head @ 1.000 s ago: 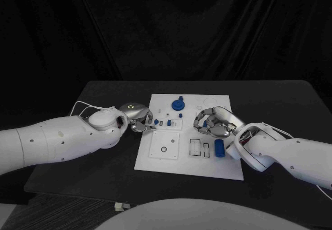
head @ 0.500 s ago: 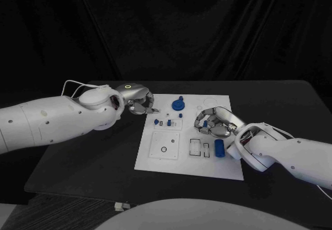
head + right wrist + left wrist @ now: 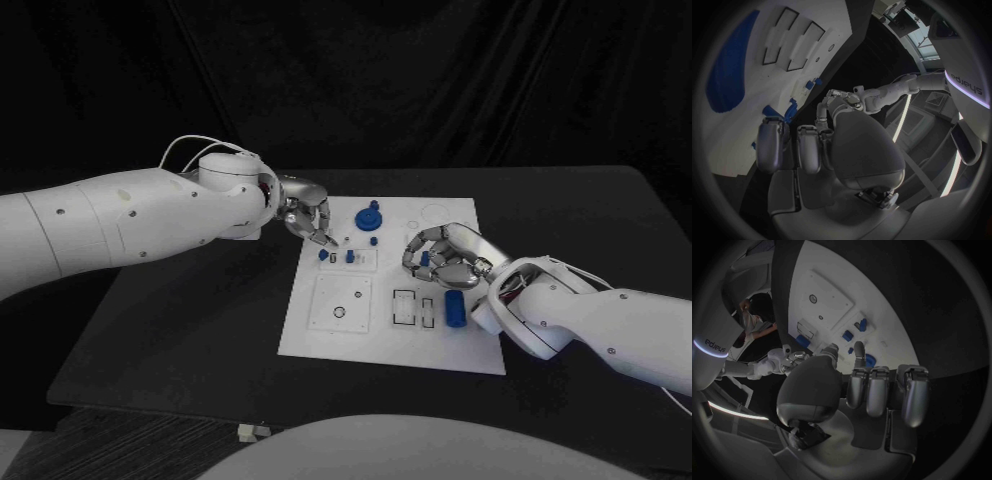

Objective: Assemble the parts on the task board

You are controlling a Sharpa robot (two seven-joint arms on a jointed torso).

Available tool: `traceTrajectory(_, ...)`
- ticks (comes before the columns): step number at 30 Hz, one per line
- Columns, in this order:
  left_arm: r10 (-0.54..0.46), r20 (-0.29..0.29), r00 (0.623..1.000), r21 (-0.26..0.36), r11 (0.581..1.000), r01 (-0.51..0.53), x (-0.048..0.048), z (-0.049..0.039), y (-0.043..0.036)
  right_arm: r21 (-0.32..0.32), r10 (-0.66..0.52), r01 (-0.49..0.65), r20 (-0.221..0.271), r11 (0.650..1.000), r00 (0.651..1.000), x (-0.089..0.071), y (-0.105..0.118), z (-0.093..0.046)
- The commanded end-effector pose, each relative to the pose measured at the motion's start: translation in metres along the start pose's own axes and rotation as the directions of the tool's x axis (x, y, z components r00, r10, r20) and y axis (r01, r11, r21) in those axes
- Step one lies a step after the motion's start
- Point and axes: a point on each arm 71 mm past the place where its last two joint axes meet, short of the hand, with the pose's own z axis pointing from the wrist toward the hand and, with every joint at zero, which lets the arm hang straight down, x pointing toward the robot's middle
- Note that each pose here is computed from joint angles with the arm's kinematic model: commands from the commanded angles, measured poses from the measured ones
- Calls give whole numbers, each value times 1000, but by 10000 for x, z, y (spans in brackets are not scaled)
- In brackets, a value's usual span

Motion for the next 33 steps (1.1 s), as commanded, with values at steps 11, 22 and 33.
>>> traceTrajectory(11,45,-182,982,-90,994,-62,-18,219,-6,-40,3,-2,17,999,1000,4,61,-40)
traceTrajectory(22,40,-163,986,-113,992,-59,-49,234,55,-53,8,-6,30,999,1000,-16,87,-98)
traceTrajectory(33,38,-168,985,-100,993,-55,-33,259,51,-56,11,-9,29,998,1000,-8,105,-109)
